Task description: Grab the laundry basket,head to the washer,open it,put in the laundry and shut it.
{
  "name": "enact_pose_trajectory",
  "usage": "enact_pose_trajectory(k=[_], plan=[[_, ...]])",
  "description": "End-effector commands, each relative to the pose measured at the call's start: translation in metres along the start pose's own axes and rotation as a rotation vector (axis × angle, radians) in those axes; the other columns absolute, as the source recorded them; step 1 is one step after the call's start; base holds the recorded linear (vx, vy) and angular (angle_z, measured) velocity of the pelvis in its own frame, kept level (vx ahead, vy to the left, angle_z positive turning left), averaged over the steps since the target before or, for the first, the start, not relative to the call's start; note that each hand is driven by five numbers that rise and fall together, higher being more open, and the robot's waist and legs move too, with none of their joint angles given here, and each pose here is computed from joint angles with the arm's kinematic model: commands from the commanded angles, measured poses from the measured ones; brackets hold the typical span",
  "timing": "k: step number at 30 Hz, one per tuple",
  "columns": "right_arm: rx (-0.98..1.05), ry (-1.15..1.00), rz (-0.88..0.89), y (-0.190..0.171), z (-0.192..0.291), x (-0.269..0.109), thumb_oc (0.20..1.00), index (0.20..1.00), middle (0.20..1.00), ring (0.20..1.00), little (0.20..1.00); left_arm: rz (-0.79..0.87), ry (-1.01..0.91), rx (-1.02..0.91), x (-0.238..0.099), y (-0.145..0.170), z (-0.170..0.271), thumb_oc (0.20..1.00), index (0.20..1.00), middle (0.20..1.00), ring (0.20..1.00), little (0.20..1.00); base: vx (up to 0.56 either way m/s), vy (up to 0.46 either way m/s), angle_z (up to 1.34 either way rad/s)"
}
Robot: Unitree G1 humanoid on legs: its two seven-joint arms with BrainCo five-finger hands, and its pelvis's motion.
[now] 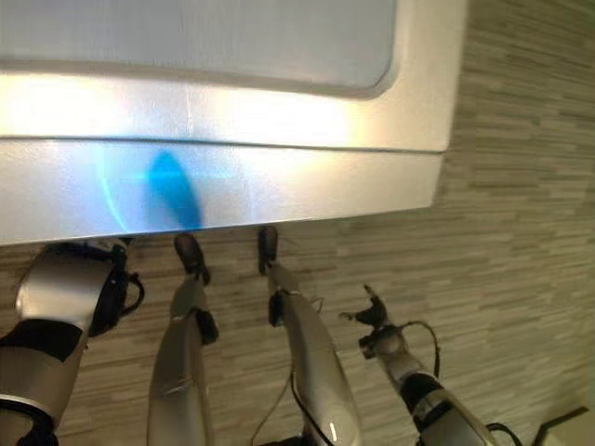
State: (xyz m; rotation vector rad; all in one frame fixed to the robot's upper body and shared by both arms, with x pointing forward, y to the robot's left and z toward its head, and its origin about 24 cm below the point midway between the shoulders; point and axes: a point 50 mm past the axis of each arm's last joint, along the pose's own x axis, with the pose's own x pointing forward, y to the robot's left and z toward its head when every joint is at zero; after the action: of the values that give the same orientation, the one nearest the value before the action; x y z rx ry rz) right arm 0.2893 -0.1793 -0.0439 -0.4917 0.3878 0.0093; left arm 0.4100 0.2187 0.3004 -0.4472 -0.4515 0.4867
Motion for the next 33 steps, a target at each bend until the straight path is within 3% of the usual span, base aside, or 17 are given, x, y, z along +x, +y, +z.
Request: enact_pose_trajectory(k=[1,9,13,16,19,20,21,22,23,24,25,26,27,29,30,33], plan=[[-0.058,0.02,-0.036,-0.012,-0.017,-0.008,1.0,1.0,1.0,1.0,1.0,-0.077,-0.272,-0.18,0.006,-0.043,0.105,0.2,0.2,0.2,0.2,0.2,0.02,-0.036,0.04],[-0.036,0.041,-0.063,-0.025,-0.03,-0.016,1.0,1.0,1.0,1.0,1.0,-0.11,-0.34,-0.168,0.0,-0.064,0.133,0.2,0.2,0.2,0.2,0.2,0.02,-0.012,0.01],[-0.02,0.019,-0.074,-0.035,-0.031,-0.02,1.0,1.0,1.0,1.0,1.0,-0.091,-0.469,-0.189,-0.007,-0.07,0.175,0.2,0.2,0.2,0.2,0.2,0.0,0.0,0.0],[-0.012,-0.006,-0.086,-0.045,-0.034,-0.026,1.0,1.0,1.0,1.0,1.0,-0.189,-0.655,-0.28,-0.035,-0.091,0.215,0.2,0.2,0.2,0.2,0.2,0.04,-0.037,0.0],[-0.058,0.016,-0.095,-0.056,-0.049,-0.039,1.0,1.0,1.0,1.0,1.0,-0.224,-0.691,-0.332,-0.043,-0.09,0.216,0.2,0.2,0.2,0.2,0.2,0.04,-0.028,0.0],[-0.061,0.02,-0.095,-0.057,-0.051,-0.04,1.0,1.0,1.0,1.0,1.0,-0.225,-0.685,-0.334,-0.042,-0.089,0.214,1.0,1.0,1.0,1.0,1.0,0.04,-0.014,-0.02],[-0.062,0.035,-0.106,-0.061,-0.054,-0.041,1.0,1.0,1.0,1.0,1.0,-0.24,-0.615,-0.318,-0.035,-0.09,0.203,1.0,1.0,1.0,1.0,1.0,0.02,0.05,-0.02],[-0.076,0.054,-0.14,-0.081,-0.056,-0.04,1.0,1.0,1.0,1.0,1.0,-0.246,-0.459,-0.064,-0.004,-0.074,0.178,1.0,1.0,1.0,1.0,1.0,0.02,0.065,-0.01],[-0.085,0.057,-0.151,-0.088,-0.056,-0.04,1.0,1.0,1.0,1.0,1.0,-0.237,-0.437,0.068,0.005,-0.065,0.175,1.0,1.0,1.0,1.0,1.0,0.01,0.065,-0.04],[-0.082,0.052,-0.15,-0.087,-0.054,-0.04,1.0,1.0,1.0,1.0,1.0,-0.244,-0.44,0.071,0.005,-0.066,0.179,1.0,1.0,1.0,1.0,1.0,0.0,0.044,-0.13],[-0.105,0.061,-0.151,-0.097,-0.056,-0.042,1.0,1.0,1.0,1.0,1.0,-0.21,-0.359,0.34,0.02,-0.045,0.163,1.0,1.0,1.0,1.0,1.0,0.0,0.042,-0.14],[-0.109,0.072,-0.147,-0.099,-0.058,-0.044,1.0,1.0,1.0,1.0,1.0,-0.202,-0.385,0.545,0.022,-0.043,0.164,1.0,1.0,1.0,1.0,1.0,0.0,0.042,-0.11],[-0.108,0.071,-0.147,-0.099,-0.058,-0.044,1.0,1.0,1.0,1.0,1.0,-0.202,-0.385,0.545,0.022,-0.043,0.164,1.0,1.0,1.0,1.0,1.0,0.0,0.0,0.0],[-0.133,0.073,-0.127,-0.103,-0.061,-0.047,1.0,1.0,1.0,1.0,1.0,-0.108,-0.455,0.992,0.026,-0.031,0.166,1.0,1.0,1.0,1.0,1.0,-0.02,0.003,0.02],[-0.156,0.043,-0.095,-0.103,-0.055,-0.047,1.0,1.0,1.0,1.0,1.0,-0.093,-0.457,1.331,0.03,-0.023,0.153,1.0,1.0,1.0,1.0,1.0,-0.03,-0.001,0.02],[-0.165,0.036,-0.08,-0.101,-0.054,-0.047,1.0,1.0,1.0,1.0,1.0,-0.091,-0.47,1.483,0.03,-0.023,0.148,1.0,1.0,1.0,1.0,1.0,0.0,0.0,0.0]])
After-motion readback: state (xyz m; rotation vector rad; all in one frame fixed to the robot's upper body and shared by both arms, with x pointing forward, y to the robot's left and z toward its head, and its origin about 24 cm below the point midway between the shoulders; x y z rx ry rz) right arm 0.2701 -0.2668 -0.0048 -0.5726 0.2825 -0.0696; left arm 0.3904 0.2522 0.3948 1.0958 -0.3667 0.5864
